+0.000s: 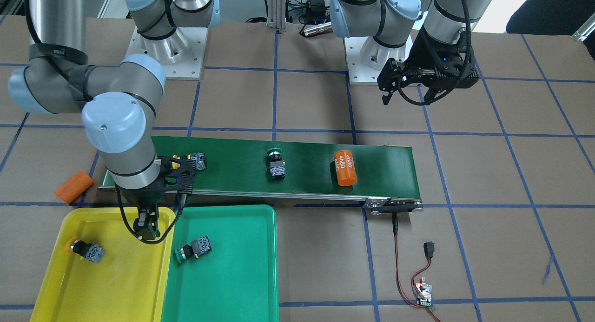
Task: Sort buttons by color to trays
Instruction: 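Return the right gripper to the belt end and grasp the yellow button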
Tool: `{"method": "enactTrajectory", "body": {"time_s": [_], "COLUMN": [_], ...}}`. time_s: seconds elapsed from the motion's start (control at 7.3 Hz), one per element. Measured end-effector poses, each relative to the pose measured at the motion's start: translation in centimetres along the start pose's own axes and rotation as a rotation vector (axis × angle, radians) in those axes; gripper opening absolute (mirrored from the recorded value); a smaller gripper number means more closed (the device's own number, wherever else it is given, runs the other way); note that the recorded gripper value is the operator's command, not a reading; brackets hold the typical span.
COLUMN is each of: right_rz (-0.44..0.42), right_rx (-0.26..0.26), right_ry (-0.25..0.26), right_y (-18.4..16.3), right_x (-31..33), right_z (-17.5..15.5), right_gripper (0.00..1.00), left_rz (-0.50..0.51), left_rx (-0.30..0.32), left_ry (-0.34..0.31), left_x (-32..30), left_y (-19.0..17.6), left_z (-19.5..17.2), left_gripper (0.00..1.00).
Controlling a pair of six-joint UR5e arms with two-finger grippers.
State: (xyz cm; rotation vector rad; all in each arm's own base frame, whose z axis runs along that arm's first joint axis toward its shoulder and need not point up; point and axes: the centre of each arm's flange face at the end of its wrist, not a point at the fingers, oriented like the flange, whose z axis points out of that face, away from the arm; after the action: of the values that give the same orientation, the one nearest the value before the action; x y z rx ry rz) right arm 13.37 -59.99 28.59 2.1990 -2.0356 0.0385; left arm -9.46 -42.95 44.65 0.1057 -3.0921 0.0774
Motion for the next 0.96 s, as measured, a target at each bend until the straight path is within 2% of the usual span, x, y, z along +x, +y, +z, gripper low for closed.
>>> {"method": "enactTrajectory", "body": {"time_s": [0.27, 0.41, 0.68, 0.96], "right_rz": [-0.038, -0.053, -0.061, -0.049], "right_rx": [0.004, 0.007, 0.016, 0.032], "right_ry": [-0.065, -0.091, -0.136, -0.144], "right_y": [3.7, 4.3, 4.2, 4.3], "right_x": [-4.9, -7.5, -11.5, -13.2], "right_z": [0.4, 0.7, 2.1, 2.9], "right_gripper": [0.89, 0.88, 0.87, 0.87], "left_rz": [-0.018, -0.018, -0.024, -0.025], "left_rx": [-0.016, -0.029, -0.041, -0.042], "left_ry": [0.001, -0.002, -0.004, -0.004], "left_x": [1.4, 1.7, 2.0, 2.2], "left_y": [-0.9, -1.3, -1.9, -2.2], "left_z": [-1.3, -1.7, -1.5, -1.4], "left_gripper": [1.00, 1.00, 1.00, 1.00]}}
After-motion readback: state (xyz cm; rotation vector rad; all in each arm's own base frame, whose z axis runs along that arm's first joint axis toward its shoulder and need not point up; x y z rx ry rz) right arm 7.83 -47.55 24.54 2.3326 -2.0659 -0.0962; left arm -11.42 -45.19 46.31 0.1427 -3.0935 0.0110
